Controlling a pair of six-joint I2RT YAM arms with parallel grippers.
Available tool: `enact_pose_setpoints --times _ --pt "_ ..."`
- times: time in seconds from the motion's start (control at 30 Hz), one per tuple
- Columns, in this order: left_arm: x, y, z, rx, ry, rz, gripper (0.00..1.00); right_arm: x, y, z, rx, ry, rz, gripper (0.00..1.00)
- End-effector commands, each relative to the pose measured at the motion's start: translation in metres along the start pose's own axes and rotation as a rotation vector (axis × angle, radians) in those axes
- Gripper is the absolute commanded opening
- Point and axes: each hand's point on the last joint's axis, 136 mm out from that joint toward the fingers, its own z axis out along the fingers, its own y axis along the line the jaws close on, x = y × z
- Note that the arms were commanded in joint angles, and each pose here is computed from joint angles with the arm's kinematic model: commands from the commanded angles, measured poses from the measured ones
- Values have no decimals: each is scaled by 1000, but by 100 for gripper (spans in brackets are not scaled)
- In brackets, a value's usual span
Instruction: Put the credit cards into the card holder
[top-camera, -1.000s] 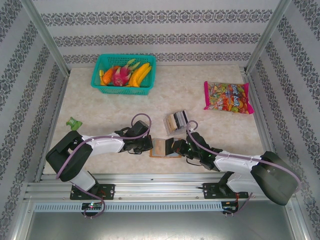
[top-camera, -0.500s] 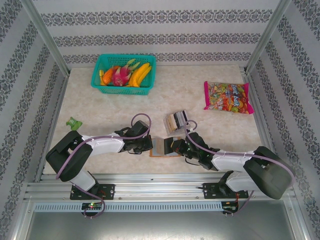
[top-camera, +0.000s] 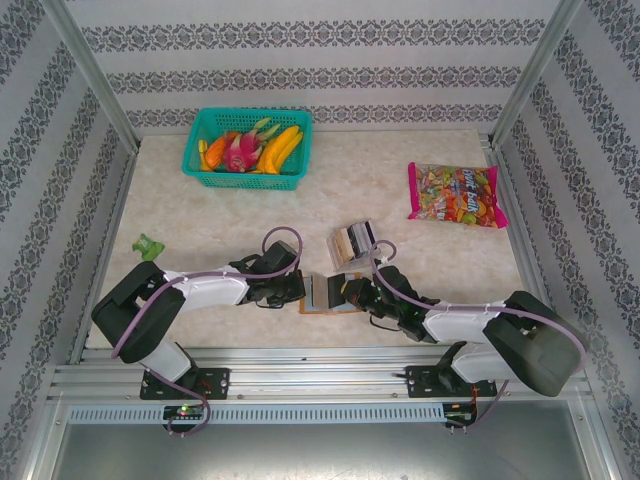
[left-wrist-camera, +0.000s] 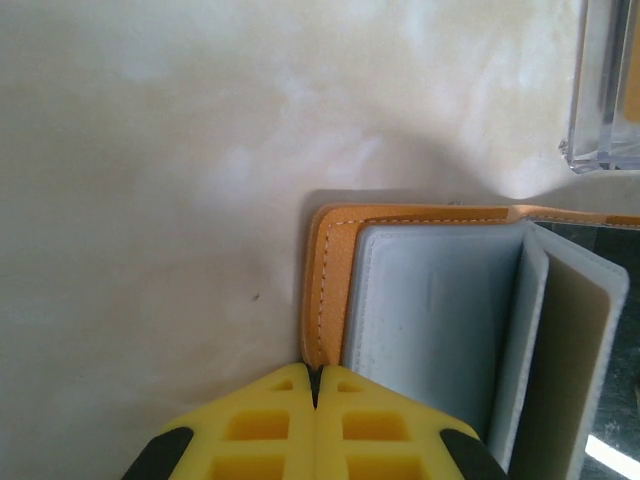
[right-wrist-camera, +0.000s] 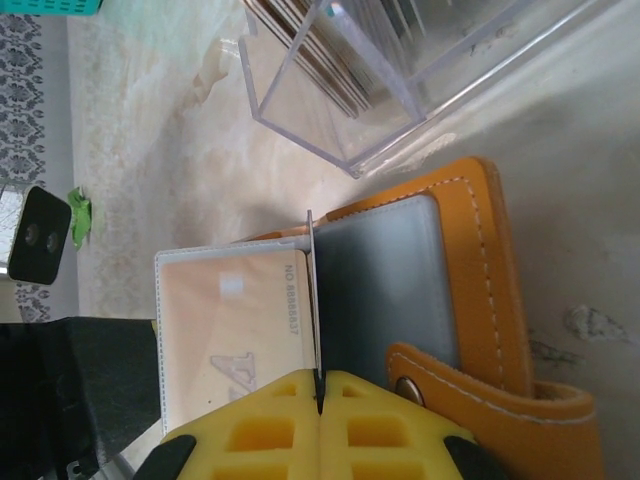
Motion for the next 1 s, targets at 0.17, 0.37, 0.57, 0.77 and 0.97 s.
enact_pose_setpoints --times 0.17,0.37,0.57,0.77,0.97 --pt "9 15 1 -72 4 1 20 14 -11 2 -6 71 61 0" --pt "-2 20 -20 -102 -82 -1 39 13 -17 2 43 70 47 0" --pt "-11 25 -37 -111 -163 -10 53 12 -18 2 51 67 45 0" --pt "-11 -5 -35 32 -146 64 61 11 -20 2 54 64 45 0" --pt "-5 -20 -14 83 -69 88 57 11 -21 3 53 67 45 0"
